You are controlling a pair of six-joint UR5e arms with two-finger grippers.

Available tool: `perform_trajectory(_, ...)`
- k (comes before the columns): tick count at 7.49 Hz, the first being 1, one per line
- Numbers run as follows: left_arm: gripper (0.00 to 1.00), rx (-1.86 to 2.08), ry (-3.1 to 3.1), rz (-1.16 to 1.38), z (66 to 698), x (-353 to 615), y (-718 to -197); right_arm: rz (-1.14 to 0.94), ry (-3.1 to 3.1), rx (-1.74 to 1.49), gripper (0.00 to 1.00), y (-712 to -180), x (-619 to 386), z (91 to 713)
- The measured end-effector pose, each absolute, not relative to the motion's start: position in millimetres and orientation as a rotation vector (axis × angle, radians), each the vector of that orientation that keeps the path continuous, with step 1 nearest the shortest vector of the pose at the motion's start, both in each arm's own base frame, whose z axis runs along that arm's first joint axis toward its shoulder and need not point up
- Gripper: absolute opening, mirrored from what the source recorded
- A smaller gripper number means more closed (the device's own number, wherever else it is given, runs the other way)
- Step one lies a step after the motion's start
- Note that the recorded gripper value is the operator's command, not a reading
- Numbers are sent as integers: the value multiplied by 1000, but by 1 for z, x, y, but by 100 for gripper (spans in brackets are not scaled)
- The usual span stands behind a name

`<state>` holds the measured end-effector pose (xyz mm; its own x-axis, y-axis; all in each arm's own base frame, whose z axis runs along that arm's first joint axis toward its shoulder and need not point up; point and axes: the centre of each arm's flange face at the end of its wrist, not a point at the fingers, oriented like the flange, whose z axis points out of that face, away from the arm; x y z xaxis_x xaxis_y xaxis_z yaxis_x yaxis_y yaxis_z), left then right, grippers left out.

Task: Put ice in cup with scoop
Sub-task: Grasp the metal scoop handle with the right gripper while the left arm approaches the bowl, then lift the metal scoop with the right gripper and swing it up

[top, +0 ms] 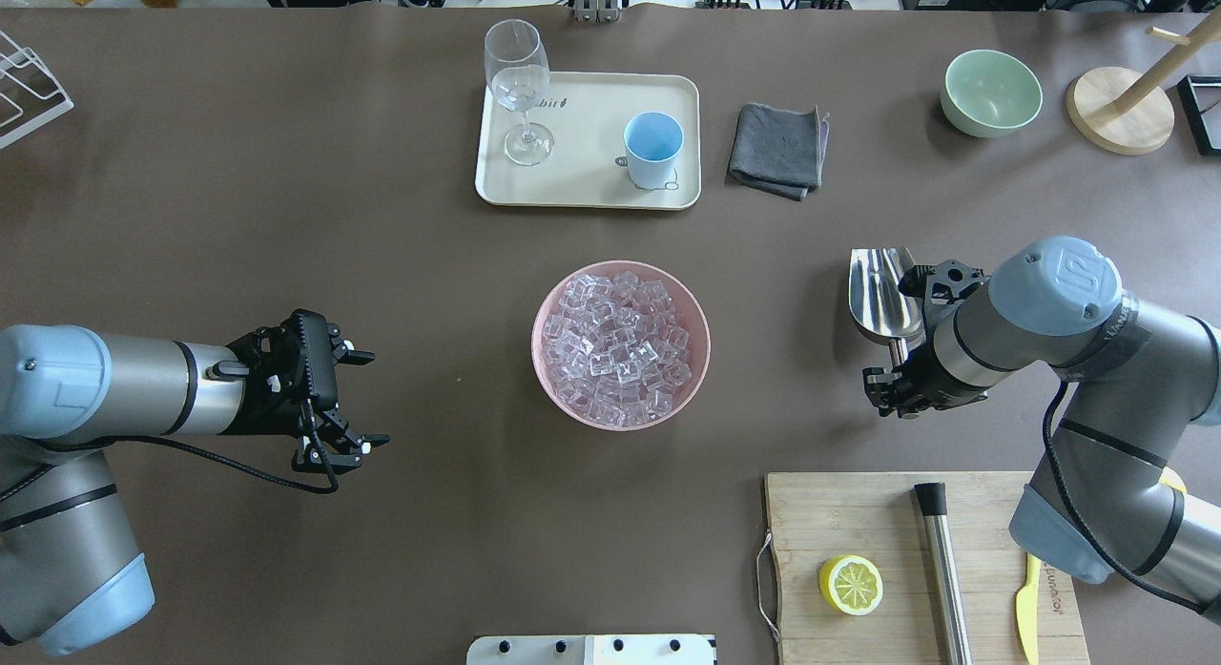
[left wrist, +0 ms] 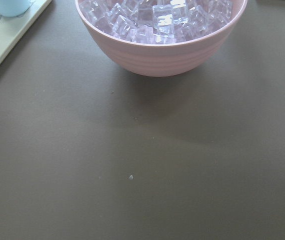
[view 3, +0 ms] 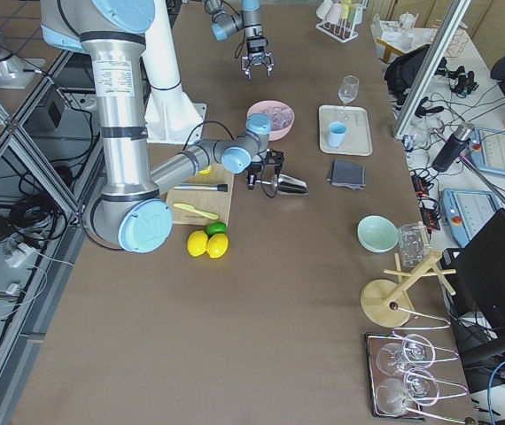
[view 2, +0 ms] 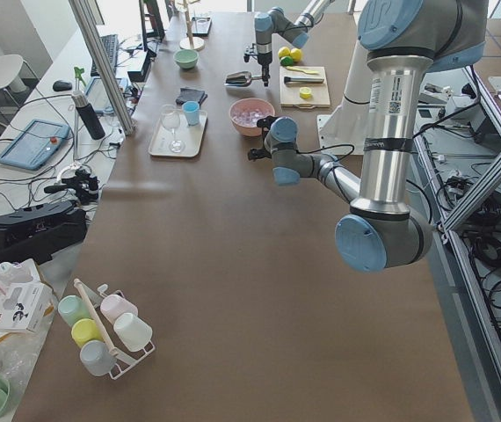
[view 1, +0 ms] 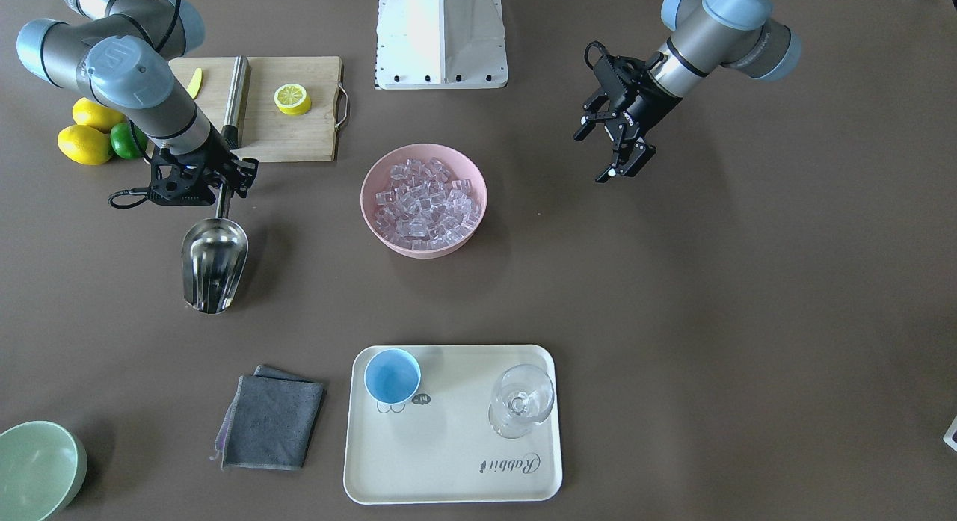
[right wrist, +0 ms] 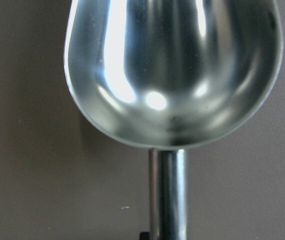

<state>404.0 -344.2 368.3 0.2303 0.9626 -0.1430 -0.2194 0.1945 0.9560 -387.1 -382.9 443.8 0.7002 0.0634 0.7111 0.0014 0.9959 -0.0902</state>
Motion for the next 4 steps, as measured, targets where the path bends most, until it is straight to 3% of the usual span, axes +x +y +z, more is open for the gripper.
perform_trajectory(4, 98, 1025, 1034, 1074, 359, 456, -359, -40, -796, 16, 0, -392, -330, 407)
